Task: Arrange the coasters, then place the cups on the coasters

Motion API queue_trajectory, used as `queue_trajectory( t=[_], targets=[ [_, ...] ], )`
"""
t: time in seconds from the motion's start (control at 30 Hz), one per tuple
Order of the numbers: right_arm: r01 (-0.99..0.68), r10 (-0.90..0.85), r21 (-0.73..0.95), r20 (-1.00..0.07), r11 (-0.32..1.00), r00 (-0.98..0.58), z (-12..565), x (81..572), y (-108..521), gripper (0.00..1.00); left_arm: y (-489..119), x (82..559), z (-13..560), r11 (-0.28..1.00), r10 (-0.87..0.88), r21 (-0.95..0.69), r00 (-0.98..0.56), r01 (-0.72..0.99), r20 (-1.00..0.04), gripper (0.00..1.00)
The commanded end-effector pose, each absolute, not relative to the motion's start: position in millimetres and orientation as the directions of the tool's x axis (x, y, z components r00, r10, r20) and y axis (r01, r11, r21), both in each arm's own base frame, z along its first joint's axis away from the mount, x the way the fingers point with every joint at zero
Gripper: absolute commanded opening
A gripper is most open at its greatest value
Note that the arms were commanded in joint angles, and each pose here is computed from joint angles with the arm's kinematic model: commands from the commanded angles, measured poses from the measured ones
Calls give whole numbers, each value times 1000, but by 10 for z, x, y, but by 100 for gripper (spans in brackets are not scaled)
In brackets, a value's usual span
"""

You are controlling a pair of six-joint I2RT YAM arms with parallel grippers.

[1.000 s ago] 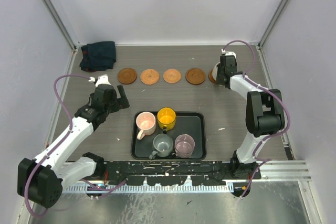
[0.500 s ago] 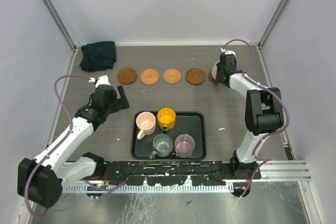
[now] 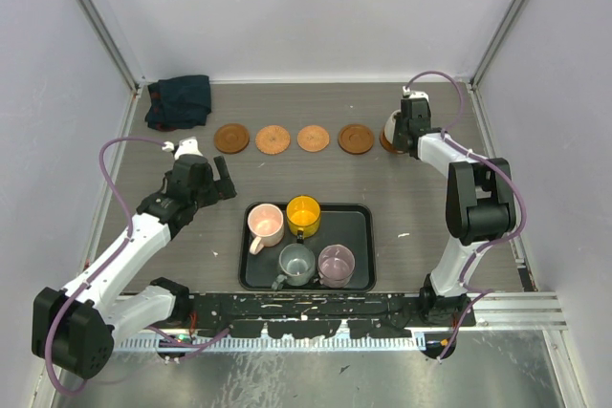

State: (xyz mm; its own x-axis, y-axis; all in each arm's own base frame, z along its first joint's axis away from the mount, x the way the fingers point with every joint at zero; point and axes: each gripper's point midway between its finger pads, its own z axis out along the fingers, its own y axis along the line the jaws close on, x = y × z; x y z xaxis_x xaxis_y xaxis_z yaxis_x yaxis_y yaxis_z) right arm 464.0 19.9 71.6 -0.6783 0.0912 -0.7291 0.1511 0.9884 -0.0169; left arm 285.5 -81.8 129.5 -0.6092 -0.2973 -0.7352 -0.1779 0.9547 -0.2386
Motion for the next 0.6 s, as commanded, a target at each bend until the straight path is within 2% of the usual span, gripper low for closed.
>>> queue_trajectory(
  t=[0.0,0.1,0.27,0.57],
  targets=[
    [151,104,10,-770,988,-630,894,4779,214,24,-844,2951,1398,947,-322,-272,-569,-173,-757,98],
    [158,113,16,-767,987,-632,892,4704,211,32,-845,2952,1395,946,-323,-274,-570,-174,-756,98],
    [166,116,12,-765,986,-633,903,4578,185,53,-854,2952,1388,946,-324,-277,-571,-171,-754,98],
    [177,140,36,-771,984,-621,981,4375,198,56,-860,2936,1395,943,-331,-286,-568,-169,-753,98]
  ],
)
